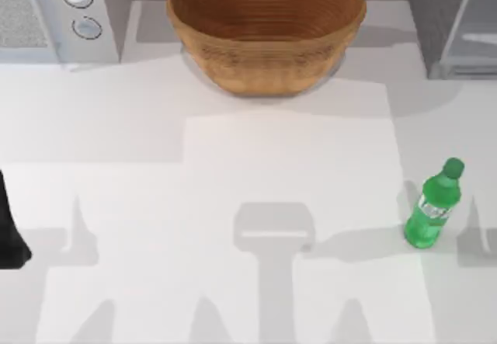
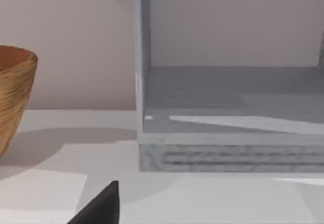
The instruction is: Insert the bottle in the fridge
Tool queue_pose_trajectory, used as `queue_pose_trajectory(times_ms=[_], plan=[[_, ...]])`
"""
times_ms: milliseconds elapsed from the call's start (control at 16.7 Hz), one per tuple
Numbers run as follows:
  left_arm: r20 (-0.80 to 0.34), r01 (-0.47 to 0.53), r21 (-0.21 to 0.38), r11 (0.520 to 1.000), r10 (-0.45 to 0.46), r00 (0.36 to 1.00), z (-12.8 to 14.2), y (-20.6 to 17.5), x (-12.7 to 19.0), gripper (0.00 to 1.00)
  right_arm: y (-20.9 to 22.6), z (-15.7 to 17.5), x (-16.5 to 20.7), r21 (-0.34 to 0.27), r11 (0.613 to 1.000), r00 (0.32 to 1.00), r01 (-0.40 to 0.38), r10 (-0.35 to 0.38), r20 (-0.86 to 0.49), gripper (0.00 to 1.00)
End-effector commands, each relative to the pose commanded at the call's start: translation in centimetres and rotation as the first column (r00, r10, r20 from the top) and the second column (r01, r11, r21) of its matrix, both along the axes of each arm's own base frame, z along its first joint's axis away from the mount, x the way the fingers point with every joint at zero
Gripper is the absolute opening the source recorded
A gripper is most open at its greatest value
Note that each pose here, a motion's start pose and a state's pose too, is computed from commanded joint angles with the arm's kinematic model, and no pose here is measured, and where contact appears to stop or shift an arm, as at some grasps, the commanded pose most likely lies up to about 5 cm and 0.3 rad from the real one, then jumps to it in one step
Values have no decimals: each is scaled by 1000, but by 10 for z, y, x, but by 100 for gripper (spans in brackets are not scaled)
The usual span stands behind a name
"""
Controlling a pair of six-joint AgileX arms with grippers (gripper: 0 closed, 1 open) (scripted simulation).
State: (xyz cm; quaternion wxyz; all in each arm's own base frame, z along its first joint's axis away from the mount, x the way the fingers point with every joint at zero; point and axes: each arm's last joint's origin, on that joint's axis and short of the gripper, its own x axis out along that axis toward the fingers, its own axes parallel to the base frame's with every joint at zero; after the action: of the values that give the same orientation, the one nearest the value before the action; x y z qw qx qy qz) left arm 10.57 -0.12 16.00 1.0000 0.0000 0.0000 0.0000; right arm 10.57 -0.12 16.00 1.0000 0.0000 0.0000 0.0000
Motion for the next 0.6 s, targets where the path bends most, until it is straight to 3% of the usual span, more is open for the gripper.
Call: queue_pose_trajectory(times_ms=[240,600], plan=[[0,0,0,1000,0,1000,0,0,0,100,1,3,1,-8,1000,1000,-24,24,9,100],[0,0,0,1000,0,1000,0,0,0,100,4,6,22,-69,979,981,-192,192,-4,100]])
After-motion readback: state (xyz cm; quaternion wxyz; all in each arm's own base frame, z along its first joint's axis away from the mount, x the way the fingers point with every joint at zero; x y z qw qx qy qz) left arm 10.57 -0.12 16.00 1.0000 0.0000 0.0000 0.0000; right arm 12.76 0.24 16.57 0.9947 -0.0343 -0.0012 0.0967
